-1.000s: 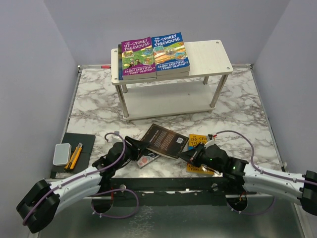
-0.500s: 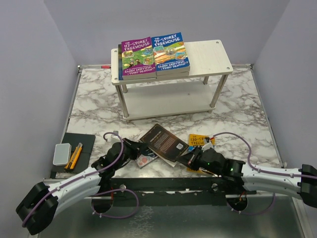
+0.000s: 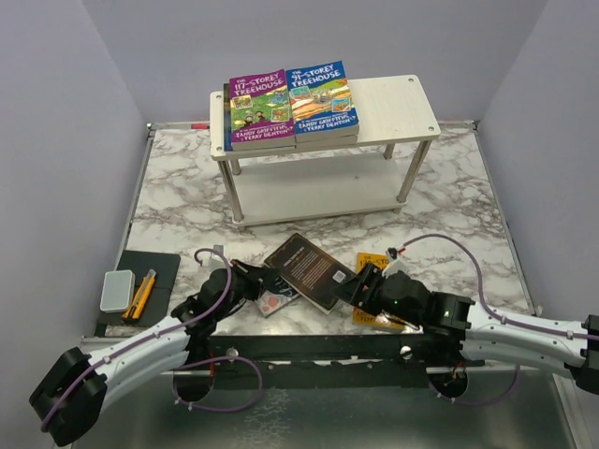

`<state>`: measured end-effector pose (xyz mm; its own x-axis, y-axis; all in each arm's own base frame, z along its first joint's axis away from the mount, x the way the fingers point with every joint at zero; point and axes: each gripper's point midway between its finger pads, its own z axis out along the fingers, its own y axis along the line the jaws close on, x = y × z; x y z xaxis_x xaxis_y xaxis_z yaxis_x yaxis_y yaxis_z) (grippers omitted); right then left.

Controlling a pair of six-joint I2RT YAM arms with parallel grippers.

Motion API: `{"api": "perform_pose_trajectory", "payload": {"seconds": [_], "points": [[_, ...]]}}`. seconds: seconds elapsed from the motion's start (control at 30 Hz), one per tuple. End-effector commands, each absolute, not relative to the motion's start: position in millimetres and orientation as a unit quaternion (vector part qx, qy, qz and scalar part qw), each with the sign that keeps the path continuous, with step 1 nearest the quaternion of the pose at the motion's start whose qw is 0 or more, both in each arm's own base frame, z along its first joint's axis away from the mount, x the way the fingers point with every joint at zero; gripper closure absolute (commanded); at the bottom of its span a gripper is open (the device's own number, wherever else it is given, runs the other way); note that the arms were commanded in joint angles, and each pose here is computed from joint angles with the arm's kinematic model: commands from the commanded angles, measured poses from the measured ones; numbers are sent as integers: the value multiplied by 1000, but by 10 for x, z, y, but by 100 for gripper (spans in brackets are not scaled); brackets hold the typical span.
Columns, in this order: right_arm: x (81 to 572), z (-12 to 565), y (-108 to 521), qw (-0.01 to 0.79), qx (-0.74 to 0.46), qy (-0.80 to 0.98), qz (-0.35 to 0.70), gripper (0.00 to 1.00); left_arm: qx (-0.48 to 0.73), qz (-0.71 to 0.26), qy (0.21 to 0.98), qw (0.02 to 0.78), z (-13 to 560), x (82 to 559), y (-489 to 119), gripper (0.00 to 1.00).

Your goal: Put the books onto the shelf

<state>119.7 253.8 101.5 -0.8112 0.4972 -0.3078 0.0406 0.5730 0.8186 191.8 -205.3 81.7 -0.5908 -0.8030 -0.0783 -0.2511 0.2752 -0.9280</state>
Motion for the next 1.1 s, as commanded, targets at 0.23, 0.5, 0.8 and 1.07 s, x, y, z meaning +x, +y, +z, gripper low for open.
{"api": "perform_pose_trajectory", "payload": {"seconds": [0.23, 0.5, 0.8, 1.07], "points": [[1429, 1448, 2789, 383, -105, 865, 308, 24, -317, -481, 767, 283, 777, 1817, -2067, 100], [1534, 1557, 3181, 449, -216, 831, 248, 20, -295, -492, 765, 292, 997, 1826, -2113, 100], [1476, 1319, 3495, 477, -302, 802, 194, 20, -283, -508, 756, 299, 1189, 1843, -2160, 100], [1550, 1146, 3513, 508, -300, 801, 102, 19, -267, -518, 756, 298, 1362, 1861, -2240, 100]]}}
